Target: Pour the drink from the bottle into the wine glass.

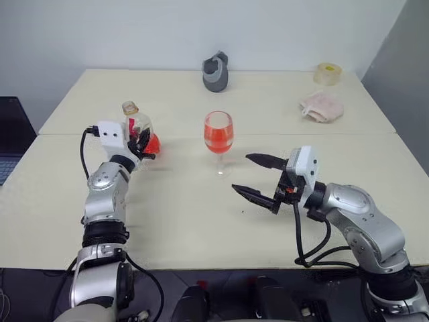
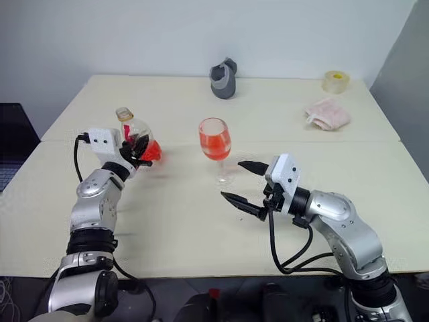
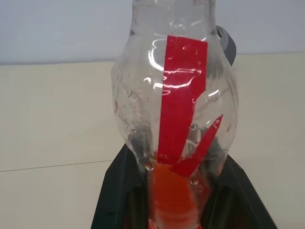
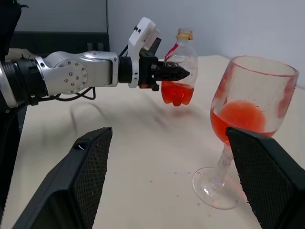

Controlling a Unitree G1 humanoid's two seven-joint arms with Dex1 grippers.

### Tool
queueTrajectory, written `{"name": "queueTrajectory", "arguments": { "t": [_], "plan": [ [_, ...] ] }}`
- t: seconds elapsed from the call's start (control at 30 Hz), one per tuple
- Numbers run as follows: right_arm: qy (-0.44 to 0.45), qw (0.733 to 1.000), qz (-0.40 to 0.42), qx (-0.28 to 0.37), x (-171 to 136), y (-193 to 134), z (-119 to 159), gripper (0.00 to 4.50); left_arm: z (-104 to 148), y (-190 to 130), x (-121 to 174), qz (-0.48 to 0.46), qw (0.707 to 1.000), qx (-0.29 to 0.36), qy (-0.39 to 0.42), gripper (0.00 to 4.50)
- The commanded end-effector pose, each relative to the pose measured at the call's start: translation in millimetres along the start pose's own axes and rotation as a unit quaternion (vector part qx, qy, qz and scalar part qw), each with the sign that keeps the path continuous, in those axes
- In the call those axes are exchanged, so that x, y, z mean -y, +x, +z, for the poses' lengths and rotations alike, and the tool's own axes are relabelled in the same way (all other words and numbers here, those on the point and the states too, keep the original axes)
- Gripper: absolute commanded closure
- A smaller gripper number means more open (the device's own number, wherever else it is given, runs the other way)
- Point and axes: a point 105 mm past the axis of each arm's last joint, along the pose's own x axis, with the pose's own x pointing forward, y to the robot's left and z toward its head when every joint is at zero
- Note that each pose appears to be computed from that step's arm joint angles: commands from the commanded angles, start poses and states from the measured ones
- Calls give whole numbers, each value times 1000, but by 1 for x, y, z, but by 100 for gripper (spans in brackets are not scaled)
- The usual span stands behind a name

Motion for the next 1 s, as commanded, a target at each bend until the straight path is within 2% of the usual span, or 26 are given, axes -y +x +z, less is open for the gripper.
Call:
{"name": "queueTrajectory", "arguments": {
  "t": [0.03, 0.13, 0.27, 0.53, 0.77, 1.0],
  "plan": [
    [-19, 1000, 2, 14, 1, -2, 8, 43, 11, -3, 0, 4, 999, 38, 11, 361],
    [-21, 1000, 0, 9, 2, -3, 7, 43, 5, -5, 4, 1, 999, 38, 17, 361],
    [-21, 1000, -6, 9, 5, -4, 10, 43, -5, -7, 2, 14, 999, 29, 10, 236],
    [-20, 1000, -14, 11, 9, -3, 13, 43, -5, -9, 2, 16, 999, 26, 12, 1],
    [-21, 1000, -17, 7, 8, -4, 11, 43, -11, -21, 6, 8, 1000, 8, 3, 1],
    [-15, 1000, -26, -5, 7, -12, 6, 43, -19, -51, 20, -13, 1000, -25, -3, 1]
  ]
}}
